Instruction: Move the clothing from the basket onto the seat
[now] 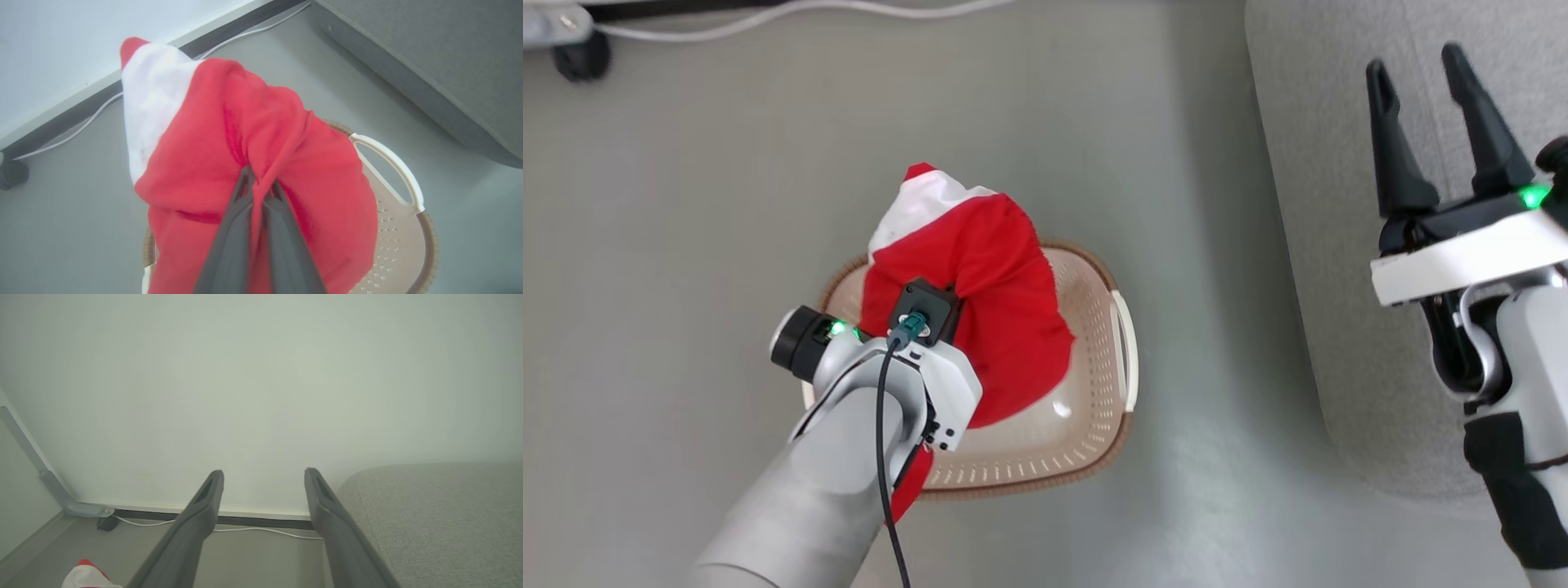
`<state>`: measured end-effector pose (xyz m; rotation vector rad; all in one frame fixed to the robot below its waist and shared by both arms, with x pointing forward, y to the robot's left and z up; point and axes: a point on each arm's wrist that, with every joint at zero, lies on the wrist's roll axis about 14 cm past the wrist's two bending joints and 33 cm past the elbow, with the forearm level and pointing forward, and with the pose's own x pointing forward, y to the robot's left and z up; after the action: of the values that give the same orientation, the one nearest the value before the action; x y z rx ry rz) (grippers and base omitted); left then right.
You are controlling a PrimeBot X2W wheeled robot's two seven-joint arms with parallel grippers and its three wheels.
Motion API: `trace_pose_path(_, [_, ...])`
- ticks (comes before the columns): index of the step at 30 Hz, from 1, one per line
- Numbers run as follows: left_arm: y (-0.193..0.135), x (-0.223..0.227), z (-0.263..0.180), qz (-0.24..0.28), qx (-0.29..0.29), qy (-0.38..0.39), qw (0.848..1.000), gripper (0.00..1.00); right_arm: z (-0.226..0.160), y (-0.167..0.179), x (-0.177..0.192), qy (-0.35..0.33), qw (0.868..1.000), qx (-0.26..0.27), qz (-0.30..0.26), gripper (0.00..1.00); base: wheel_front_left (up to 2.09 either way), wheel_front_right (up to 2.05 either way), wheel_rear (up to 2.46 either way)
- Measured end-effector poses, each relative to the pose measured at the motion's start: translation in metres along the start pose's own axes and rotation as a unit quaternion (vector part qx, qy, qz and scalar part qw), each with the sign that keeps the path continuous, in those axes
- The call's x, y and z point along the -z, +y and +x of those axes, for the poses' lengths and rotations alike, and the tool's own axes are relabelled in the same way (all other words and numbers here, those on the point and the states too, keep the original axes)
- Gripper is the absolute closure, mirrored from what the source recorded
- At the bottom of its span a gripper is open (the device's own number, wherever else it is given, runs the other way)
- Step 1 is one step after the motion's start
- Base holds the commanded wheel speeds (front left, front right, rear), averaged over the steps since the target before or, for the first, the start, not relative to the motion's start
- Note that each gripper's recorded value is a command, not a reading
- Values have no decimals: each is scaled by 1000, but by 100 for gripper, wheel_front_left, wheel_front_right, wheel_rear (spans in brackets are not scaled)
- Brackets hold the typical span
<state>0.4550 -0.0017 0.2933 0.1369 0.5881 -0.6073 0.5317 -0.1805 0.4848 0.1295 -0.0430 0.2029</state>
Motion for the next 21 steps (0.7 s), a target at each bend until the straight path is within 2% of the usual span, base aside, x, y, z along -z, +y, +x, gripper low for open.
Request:
trace_pose_path(9, [6,-61,-43,-37,-48,-98,993,100,-30,20,-14,2,1000,-7,6,0,0,0,0])
trace_pose_path(21, [19,-152,-110,-34,-89,-251,963,100,-60,45,-28,-4,1000,-18,15,0,0,0,0])
